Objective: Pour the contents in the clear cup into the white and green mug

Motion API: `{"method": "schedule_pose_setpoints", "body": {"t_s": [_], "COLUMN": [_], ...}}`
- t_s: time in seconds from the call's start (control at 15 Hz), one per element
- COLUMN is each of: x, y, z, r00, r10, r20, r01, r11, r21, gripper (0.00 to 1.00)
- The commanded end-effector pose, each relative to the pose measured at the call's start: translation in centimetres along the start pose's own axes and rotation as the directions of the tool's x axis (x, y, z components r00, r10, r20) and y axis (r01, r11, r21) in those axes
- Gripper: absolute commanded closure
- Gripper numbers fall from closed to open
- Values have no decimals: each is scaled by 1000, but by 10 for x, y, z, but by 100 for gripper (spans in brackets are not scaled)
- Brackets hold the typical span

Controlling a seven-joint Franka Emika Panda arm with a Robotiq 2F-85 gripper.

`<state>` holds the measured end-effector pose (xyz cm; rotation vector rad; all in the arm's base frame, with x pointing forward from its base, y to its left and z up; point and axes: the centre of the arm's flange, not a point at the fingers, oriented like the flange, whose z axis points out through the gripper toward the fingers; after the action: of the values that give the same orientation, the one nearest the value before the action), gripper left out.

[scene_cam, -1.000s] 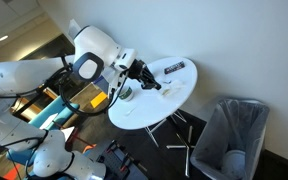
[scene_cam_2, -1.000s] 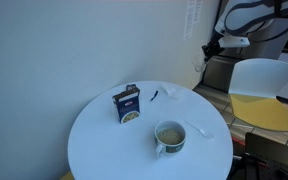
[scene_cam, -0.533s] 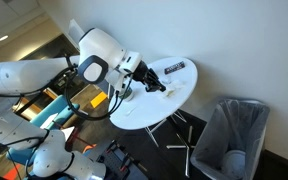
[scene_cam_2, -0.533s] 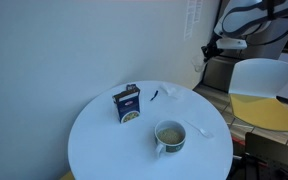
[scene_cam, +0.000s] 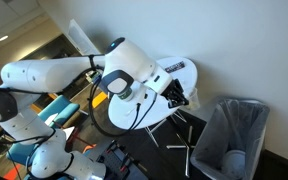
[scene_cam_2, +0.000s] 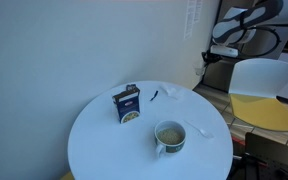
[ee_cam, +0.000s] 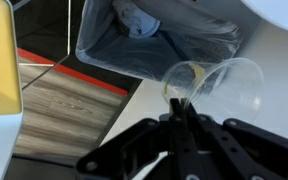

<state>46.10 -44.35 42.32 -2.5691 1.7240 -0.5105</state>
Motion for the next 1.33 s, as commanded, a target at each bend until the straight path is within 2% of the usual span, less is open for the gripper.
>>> {"method": "schedule_pose_setpoints", "body": {"t_s": [0.0, 0.4, 0.73, 0.8, 0.87, 1.27], "x": [38, 62, 69, 68, 68, 67], "y": [-6, 4, 0, -2, -4, -15], "z": [52, 120, 152, 156, 158, 149], "r00": [996, 980, 979, 979, 980, 983], "r10": [92, 200, 202, 200, 197, 180], "r20": [-7, 14, 31, 36, 38, 44], "r01": [-92, -198, -200, -198, -195, -179], "r11": [996, 978, 977, 978, 979, 983], "r21": [-6, -61, -67, -65, -62, -33], "gripper": [99, 99, 99, 70, 69, 26]}}
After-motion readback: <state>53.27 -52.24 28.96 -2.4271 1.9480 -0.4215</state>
